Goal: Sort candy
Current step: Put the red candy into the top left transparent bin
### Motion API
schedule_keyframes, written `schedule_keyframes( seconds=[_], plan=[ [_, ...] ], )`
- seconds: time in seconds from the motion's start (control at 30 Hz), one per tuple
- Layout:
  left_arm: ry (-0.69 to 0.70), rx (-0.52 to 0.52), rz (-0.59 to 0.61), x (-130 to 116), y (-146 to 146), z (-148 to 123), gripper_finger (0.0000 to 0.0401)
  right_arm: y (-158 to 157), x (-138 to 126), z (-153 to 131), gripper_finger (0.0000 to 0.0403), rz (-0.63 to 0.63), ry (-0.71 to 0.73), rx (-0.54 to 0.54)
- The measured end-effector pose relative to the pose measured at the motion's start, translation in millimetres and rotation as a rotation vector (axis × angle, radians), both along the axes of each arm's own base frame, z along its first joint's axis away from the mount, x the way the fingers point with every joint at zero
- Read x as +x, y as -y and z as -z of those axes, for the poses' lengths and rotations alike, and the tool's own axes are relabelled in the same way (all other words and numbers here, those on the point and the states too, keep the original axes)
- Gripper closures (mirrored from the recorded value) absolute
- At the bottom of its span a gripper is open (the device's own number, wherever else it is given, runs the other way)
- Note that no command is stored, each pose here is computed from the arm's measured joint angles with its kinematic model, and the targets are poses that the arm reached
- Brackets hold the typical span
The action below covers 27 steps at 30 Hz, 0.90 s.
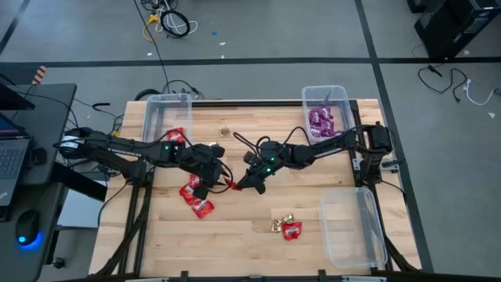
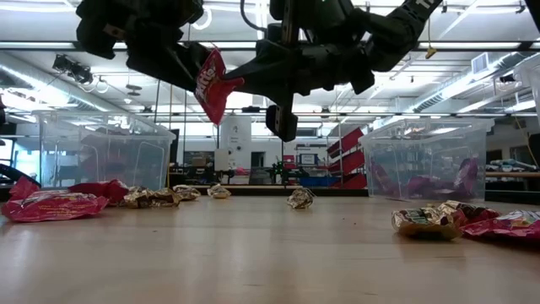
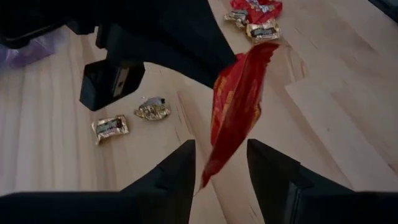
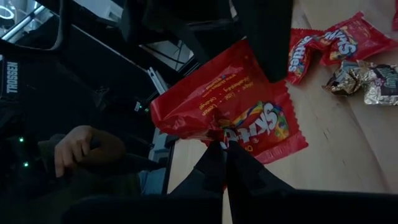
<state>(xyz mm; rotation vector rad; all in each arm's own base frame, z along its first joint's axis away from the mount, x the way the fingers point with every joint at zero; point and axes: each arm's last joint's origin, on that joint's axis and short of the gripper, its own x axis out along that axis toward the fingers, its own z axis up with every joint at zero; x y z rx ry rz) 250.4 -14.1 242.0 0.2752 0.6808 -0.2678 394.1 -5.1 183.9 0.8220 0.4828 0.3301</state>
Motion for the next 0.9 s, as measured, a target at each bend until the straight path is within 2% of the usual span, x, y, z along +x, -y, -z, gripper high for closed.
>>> schedule_keyframes(
  seconds=[0.3,0.7,0.9],
  plan=[
    [0.008,0.008,0.019,0.0,0.2,-0.7,0.0261,1.3,0.0,0.0,0.0403,0.000,0.005,-0.010],
    [0.007,0.005,0.022,-0.1,0.3,-0.6,0.0378,1.6,0.0,0.0,0.0396,0.002,0.005,-0.010],
    [-0.022,0.002,0.018,-1.8,0.0,1.4,0.0391,1.7,0.0,0.1,0.0358,0.003,0.003,-0.007]
  ],
)
